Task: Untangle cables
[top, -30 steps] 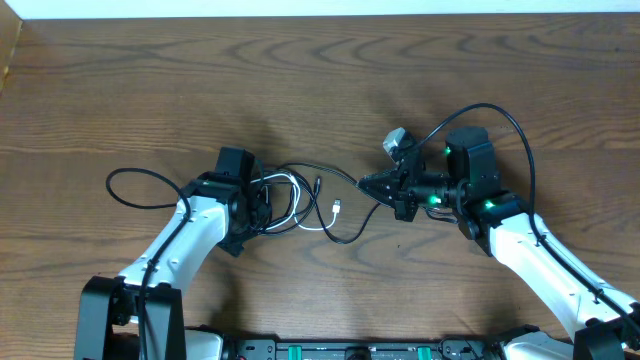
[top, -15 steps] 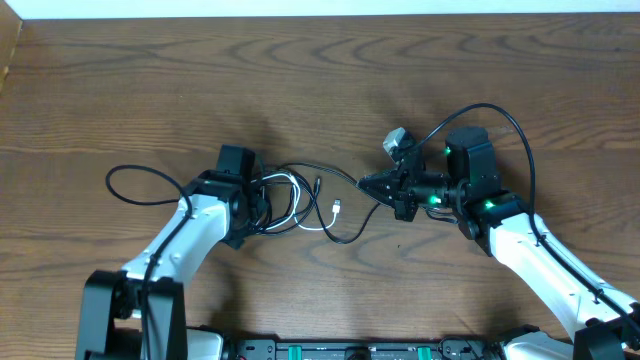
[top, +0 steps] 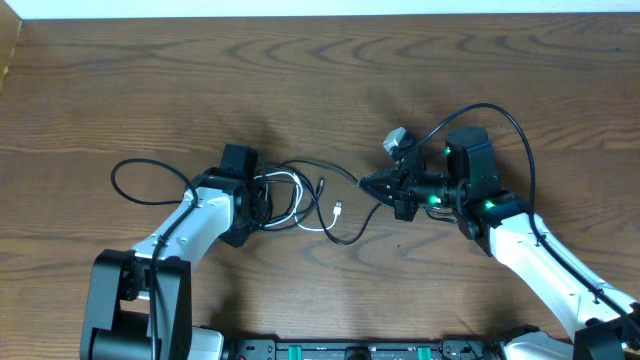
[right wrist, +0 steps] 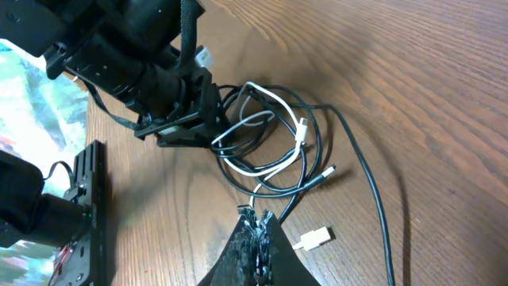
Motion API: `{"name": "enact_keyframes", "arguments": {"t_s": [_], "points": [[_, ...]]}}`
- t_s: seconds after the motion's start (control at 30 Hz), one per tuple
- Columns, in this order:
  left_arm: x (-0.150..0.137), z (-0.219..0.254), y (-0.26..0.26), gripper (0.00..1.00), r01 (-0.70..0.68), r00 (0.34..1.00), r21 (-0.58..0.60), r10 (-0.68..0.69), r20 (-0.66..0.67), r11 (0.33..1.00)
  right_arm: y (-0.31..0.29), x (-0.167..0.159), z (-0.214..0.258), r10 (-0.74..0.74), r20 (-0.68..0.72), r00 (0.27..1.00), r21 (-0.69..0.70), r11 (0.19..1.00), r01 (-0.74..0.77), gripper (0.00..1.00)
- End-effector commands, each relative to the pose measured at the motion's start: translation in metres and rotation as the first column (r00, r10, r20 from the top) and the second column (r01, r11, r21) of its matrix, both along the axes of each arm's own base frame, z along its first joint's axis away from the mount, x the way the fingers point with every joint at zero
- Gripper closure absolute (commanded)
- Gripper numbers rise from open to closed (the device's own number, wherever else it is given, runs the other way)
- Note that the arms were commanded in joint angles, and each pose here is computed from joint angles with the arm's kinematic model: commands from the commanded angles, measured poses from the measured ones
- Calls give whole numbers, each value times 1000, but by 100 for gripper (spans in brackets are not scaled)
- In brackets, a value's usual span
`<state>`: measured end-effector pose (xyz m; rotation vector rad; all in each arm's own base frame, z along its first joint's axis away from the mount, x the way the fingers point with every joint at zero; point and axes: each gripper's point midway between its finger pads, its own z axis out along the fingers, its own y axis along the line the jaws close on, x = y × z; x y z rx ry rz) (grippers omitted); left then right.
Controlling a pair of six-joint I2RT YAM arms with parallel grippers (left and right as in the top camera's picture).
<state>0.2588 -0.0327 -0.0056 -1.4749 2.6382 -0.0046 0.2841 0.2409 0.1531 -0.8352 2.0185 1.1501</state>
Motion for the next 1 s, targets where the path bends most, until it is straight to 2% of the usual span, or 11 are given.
{"name": "enact_keyframes", "arguments": {"t_s": [0.0, 0.13, 0.2, 0.23, 0.4, 0.57, 0.73, 0.83, 0.97], "points": [[-12, -17, 1, 66, -10, 998, 1, 10, -60, 1000, 0, 1, 3, -3, 0, 1000, 6, 1000, 3, 99], [-12, -17, 1, 76, -10, 998, 1, 10, -60, 1000, 0, 1, 3, -3, 0, 1000, 6, 1000, 3, 99], [-12, -17, 1, 90, -10, 998, 0, 10, -60, 1000, 0, 1, 3, -3, 0, 1000, 6, 1000, 3, 99], [-12, -16, 1, 92, -10, 998, -1, 9, -59, 1000, 0, 1, 3, -4, 0, 1000, 6, 1000, 4, 99], [-5, -6, -6, 92, 46, 999, -33, -46, -22, 998, 0, 1, 3, -3, 0, 1000, 6, 1000, 3, 99], [16, 32, -19, 92, 183, 979, -76, -174, 107, 980, 0, 1, 3, -3, 0, 1000, 5, 1000, 3, 99], [33, 90, -38, 92, 362, 893, -95, -316, 320, 927, 0, 1, 3, -3, 1, 1000, 5, 1000, 3, 99], [37, 128, -44, 92, 440, 813, -56, -371, 449, 896, 0, 1, 3, -3, 0, 1000, 6, 1000, 3, 99], [35, 169, -43, 92, 478, 716, 20, -403, 570, 878, 0, 1, 3, -3, 0, 1000, 6, 1000, 3, 99]]}}
